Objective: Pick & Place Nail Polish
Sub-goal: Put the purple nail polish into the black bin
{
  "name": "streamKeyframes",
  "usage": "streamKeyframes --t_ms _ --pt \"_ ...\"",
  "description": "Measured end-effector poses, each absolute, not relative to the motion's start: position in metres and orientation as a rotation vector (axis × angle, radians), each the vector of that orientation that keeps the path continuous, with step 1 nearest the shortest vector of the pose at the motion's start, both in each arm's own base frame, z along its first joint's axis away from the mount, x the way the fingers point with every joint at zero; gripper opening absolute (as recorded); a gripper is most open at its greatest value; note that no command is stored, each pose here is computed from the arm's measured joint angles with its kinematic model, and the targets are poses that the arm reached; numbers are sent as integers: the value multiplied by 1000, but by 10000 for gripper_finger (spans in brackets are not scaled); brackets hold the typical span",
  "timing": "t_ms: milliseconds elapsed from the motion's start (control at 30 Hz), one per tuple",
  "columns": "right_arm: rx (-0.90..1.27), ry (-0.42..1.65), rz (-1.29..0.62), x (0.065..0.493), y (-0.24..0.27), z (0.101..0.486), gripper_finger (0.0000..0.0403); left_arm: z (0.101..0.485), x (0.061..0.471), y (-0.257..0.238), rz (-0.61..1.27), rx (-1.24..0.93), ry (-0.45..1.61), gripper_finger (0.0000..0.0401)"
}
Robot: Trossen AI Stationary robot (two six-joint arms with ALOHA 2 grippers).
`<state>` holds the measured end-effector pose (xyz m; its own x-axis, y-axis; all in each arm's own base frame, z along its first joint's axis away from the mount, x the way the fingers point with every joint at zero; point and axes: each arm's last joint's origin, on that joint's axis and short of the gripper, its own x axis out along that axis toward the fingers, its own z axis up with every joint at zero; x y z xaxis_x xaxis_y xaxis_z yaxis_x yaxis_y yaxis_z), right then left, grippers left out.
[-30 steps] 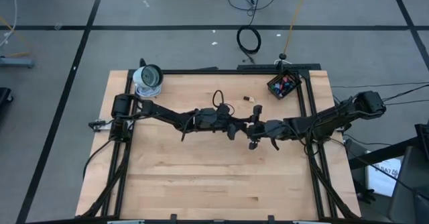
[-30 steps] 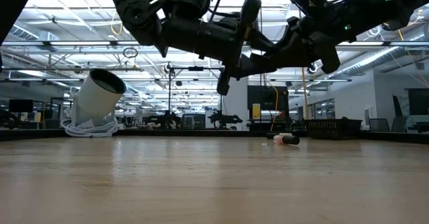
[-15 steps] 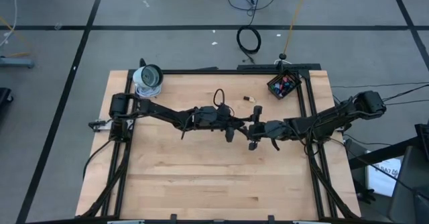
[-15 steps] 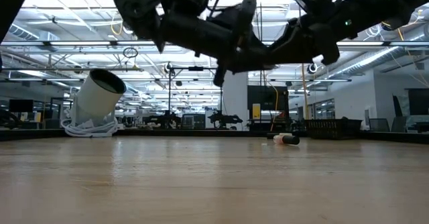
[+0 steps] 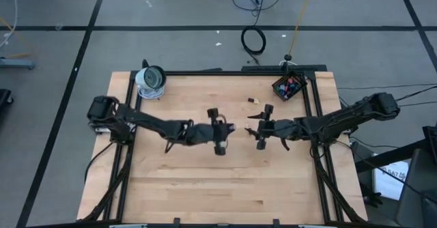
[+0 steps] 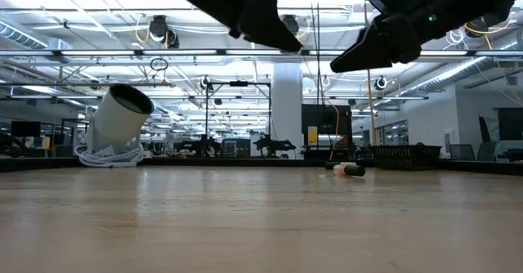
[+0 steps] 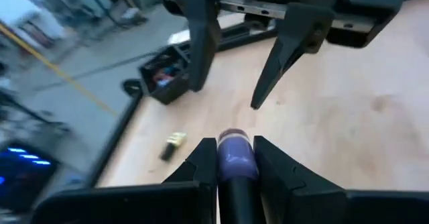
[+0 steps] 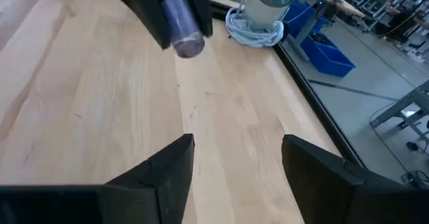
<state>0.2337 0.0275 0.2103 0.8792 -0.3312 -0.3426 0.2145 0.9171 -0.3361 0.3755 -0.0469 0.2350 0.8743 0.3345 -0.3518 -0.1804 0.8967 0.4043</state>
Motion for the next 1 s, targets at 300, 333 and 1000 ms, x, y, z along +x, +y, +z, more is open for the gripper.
streamKeyframes --t_ms 300,333,1000 --pt "-277 408 -292 231 27 210 195 233 355 -92 577 666 524 52" --pt "-275 408 -292 231 27 209 193 234 353 -96 634 724 536 52" --pt "-273 402 -293 231 27 210 181 208 341 -43 805 556 750 52"
